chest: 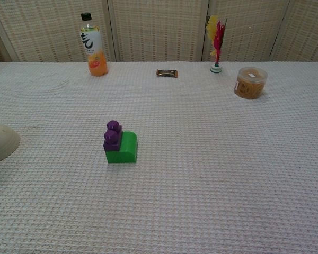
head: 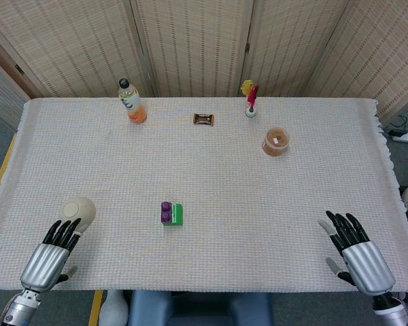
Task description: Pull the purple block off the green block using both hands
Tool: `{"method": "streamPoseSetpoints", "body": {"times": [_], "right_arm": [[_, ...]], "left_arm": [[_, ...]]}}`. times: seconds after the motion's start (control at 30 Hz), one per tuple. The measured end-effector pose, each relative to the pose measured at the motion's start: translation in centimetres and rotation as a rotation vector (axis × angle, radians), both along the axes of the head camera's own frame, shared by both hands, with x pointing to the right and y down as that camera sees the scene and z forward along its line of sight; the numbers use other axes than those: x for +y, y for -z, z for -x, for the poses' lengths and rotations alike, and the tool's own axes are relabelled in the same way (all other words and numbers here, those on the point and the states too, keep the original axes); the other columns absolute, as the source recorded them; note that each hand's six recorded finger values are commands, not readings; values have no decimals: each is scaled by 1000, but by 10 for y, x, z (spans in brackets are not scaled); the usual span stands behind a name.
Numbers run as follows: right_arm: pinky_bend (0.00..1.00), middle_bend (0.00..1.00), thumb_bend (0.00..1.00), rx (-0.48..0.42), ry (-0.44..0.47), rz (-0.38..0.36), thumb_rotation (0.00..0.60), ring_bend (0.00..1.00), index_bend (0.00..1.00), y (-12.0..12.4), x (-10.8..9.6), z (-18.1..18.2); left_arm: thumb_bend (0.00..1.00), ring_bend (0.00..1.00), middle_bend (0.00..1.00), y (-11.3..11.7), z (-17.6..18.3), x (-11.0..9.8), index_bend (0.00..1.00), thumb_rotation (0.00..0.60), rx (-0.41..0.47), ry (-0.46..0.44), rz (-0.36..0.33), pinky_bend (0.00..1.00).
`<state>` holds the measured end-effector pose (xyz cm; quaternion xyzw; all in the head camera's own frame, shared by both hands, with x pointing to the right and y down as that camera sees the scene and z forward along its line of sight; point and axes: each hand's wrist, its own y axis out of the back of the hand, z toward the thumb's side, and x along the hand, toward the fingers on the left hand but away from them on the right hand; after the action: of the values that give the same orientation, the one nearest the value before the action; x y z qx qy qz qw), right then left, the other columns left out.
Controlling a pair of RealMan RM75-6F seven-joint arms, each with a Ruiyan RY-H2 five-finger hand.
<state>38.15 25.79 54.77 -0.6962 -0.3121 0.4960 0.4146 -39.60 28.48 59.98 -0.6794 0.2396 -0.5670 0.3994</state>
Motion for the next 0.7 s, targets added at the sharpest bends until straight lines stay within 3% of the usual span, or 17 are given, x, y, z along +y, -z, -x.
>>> {"method": "streamPoseSetpoints", "body": {"times": [0.17, 0.27, 0.4, 0.57, 0.7], "right_arm": [[0, 0, 363, -4, -18, -8, 600, 0, 0, 1, -3, -3], [0, 0, 363, -2, -15, -6, 600, 0, 0, 1, -3, -4], [0, 0, 363, -6, -19, -5, 600, 0, 0, 3, -3, -6], [0, 0, 363, -16, -30, -7, 600, 0, 0, 5, -6, -8], [0, 0, 363, -12, -48, -7, 600, 0, 0, 3, -12, -11]], "left_arm": [[251, 35, 16, 1, -1, 0, 0, 600, 11, 6, -1, 91], [251, 187, 137, 0, -5, 0, 0, 600, 38, -5, 13, 171], [252, 396, 375, -7, -15, 2, 0, 600, 60, -45, 51, 380], [251, 827, 754, -7, -27, 1, 0, 600, 144, -32, 57, 831], [251, 968, 935, -8, -49, -5, 9, 600, 231, -8, 62, 967]]}}
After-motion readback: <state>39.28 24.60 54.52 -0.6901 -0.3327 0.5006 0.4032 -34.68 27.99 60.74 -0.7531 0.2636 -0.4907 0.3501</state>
